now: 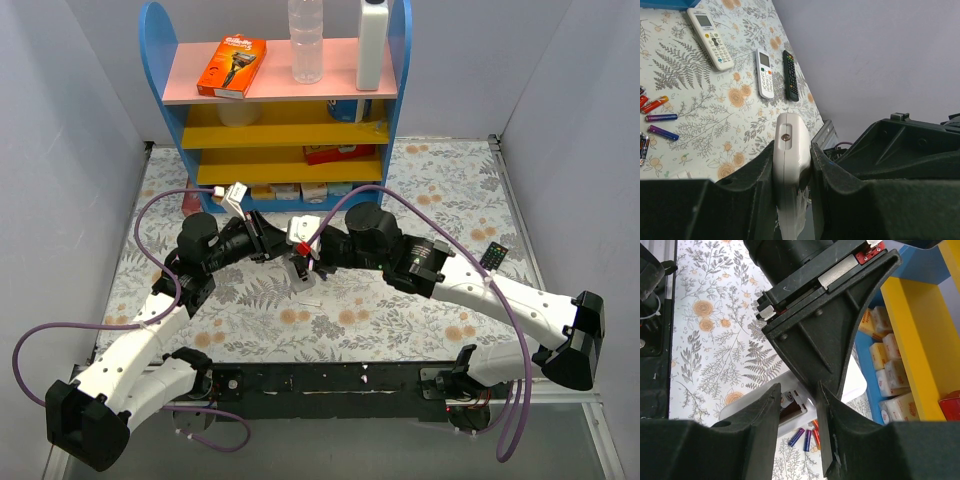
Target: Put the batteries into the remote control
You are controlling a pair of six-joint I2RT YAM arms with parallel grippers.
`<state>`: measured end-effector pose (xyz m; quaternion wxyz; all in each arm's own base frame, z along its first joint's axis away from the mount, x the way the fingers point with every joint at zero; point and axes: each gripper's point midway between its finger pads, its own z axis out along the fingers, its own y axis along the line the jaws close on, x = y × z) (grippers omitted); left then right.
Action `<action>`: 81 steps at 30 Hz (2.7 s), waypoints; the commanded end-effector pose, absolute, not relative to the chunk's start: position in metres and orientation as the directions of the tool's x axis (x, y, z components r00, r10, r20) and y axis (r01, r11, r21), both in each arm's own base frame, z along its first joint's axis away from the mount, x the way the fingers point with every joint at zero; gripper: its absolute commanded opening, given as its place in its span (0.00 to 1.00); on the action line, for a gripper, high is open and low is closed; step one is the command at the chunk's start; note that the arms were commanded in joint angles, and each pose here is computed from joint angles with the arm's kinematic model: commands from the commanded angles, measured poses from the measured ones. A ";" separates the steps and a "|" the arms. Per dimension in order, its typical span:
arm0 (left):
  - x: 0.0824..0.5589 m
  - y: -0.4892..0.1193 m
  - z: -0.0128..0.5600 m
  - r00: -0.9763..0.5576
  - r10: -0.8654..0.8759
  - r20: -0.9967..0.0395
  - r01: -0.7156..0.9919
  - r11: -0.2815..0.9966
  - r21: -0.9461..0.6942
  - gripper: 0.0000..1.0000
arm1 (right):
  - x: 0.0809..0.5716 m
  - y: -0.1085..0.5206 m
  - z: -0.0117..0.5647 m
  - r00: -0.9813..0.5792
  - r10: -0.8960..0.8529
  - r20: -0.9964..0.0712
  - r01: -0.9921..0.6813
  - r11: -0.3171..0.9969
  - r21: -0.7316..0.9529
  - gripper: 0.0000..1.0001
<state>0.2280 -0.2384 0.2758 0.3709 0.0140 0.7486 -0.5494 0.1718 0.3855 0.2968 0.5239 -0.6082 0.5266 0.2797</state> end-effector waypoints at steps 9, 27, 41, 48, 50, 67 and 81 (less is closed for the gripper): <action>0.230 -0.238 0.308 -0.694 -0.441 -0.568 0.449 0.351 -0.822 0.00 | 0.184 0.376 0.295 0.292 -0.354 -0.889 -0.911 0.180 -0.371 0.41; 0.229 -0.235 0.304 -0.707 -0.482 -0.517 0.392 0.341 -0.855 0.00 | 0.188 0.371 0.293 0.269 -0.343 -0.900 -0.903 0.234 -0.359 0.41; 0.227 -0.239 0.300 -0.718 -0.430 -0.548 0.422 0.357 -0.833 0.00 | 0.172 0.370 0.339 0.310 -0.248 -0.918 -0.913 0.192 -0.360 0.47; 0.226 -0.241 0.305 -0.712 -0.407 -0.573 0.455 0.354 -0.817 0.00 | 0.165 0.365 0.338 0.344 -0.280 -0.896 -0.910 0.138 -0.392 0.42; 0.224 -0.241 0.300 -0.725 -0.389 -0.569 0.445 0.366 -0.817 0.00 | 0.165 0.363 0.335 0.349 -0.300 -0.888 -0.909 0.124 -0.399 0.39; 0.217 -0.245 0.301 -0.741 -0.334 -0.583 0.474 0.355 -0.806 0.00 | 0.168 0.362 0.324 0.346 -0.327 -0.879 -0.906 0.127 -0.403 0.24; 0.216 -0.244 0.303 -0.739 -0.330 -0.587 0.480 0.353 -0.803 0.00 | 0.164 0.370 0.314 0.333 -0.332 -0.882 -0.921 0.083 -0.379 0.20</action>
